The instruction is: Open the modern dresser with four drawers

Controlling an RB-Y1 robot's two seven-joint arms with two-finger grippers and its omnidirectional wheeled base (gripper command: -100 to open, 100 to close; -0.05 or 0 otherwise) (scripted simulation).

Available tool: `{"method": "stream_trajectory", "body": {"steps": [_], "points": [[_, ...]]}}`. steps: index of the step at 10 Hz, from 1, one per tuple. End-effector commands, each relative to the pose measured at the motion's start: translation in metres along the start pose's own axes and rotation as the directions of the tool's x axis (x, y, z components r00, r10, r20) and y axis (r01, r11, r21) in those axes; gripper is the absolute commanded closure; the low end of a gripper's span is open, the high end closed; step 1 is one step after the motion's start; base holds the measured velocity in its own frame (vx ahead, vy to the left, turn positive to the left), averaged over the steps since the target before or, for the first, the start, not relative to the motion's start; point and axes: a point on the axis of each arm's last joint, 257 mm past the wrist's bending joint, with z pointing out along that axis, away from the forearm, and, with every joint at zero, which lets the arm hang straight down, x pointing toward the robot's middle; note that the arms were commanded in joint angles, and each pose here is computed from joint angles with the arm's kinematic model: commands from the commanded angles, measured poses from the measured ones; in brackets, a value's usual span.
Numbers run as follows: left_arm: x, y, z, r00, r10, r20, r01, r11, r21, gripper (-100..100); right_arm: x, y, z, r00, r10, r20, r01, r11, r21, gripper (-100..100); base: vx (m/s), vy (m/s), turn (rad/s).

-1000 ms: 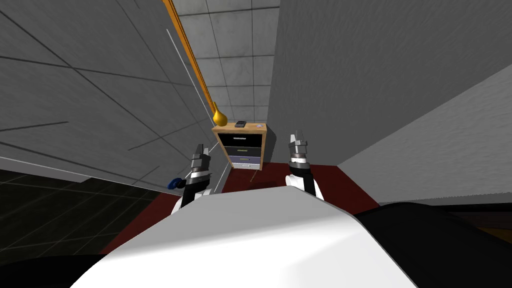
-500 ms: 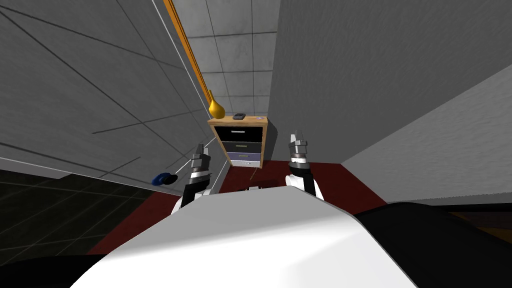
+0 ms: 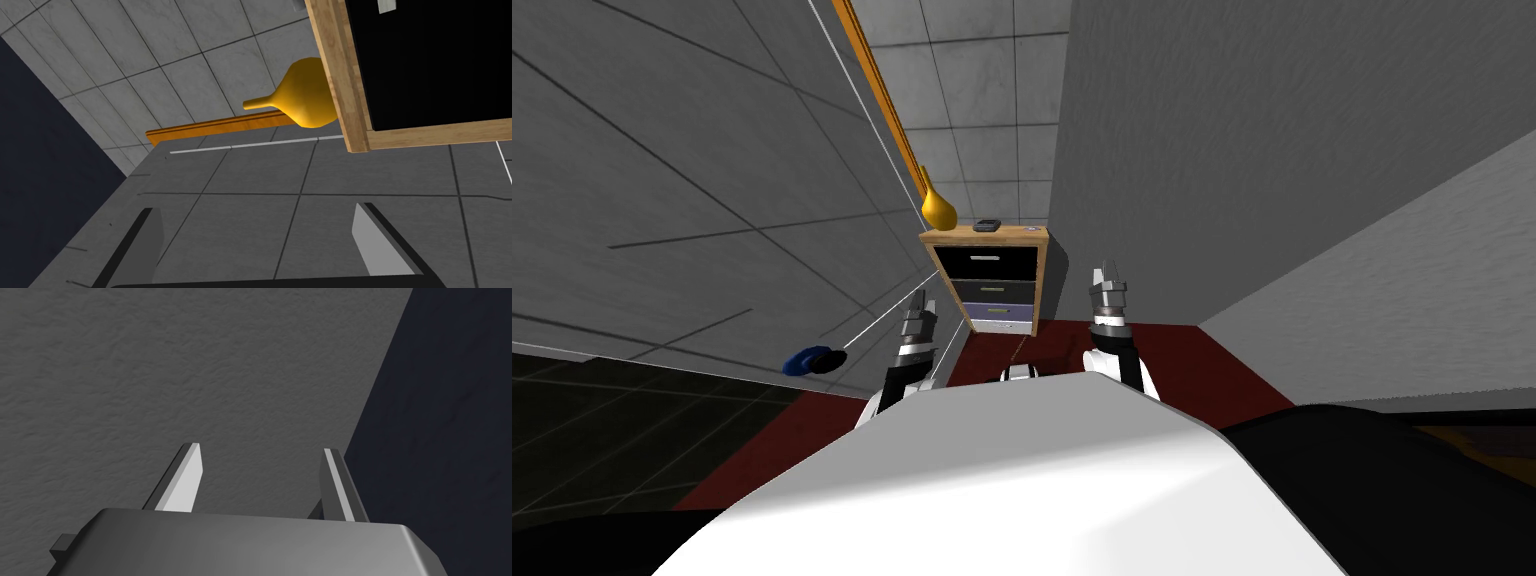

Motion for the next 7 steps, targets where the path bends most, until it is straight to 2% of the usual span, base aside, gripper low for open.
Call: {"method": "stream_trajectory", "body": {"steps": [1,7], "points": [[0.007,0.019,-0.002,0.9996,0.014,-0.023,-0.014,0.9996,-0.024,-100,0.000,0.000,0.000,1.000,0.000,0.000,0.000,1.000,0.000,0,0.071,-0.001,-0.019],[0.023,0.069,-0.012,0.9974,0.034,-0.065,-0.040,0.9948,-0.094,-100,0.000,0.000,0.000,1.000,0.000,0.000,0.000,1.000,0.000,0,0.088,-0.003,-0.022]]}}
